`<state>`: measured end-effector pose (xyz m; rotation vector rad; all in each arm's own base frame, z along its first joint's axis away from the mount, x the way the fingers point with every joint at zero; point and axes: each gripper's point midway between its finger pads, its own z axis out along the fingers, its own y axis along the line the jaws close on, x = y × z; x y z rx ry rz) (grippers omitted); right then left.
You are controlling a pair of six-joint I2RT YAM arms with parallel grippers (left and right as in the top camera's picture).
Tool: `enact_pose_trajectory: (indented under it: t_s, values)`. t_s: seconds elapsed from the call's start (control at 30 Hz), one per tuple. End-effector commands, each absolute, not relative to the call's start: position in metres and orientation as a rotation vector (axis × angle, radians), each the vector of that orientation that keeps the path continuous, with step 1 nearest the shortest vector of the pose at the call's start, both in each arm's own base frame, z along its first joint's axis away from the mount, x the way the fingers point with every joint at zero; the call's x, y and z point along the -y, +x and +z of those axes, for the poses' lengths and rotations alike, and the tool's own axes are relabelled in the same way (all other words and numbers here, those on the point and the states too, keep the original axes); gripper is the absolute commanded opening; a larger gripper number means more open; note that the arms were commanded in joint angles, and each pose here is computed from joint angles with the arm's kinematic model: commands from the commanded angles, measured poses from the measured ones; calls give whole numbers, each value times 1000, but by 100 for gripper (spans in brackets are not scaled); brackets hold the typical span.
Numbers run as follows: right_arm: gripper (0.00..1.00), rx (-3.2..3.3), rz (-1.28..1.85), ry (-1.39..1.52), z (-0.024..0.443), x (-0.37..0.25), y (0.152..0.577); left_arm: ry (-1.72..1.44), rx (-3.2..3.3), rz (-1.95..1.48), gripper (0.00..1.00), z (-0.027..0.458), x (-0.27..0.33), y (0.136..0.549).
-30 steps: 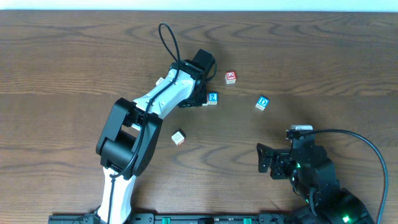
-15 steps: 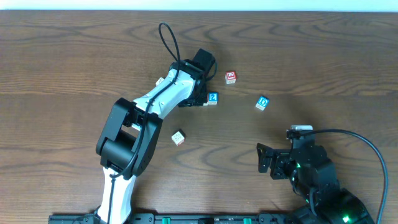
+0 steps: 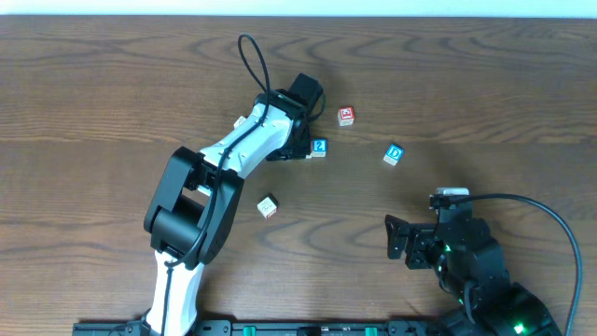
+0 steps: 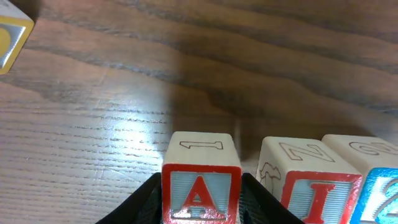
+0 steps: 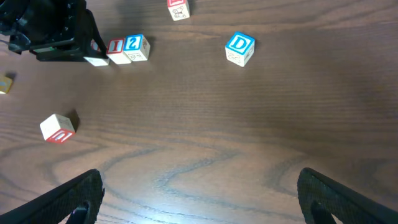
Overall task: Spell out Ai2
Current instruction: 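Set 'A' block down beside 'I' and open left gripper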
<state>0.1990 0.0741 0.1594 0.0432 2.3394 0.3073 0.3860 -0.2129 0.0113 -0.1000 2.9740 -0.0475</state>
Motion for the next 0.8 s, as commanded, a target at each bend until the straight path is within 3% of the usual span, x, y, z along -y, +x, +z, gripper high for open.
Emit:
enact_pose_trajectory:
  t_s: [0.0,0.77]
  values:
    - [99,-2339,310,58,159,-73,199,-91,-2968,-43,39,11,214,388]
    - [99,-2338,310,58,159,-73,199,-95,-2929,-32,39,13,214,396]
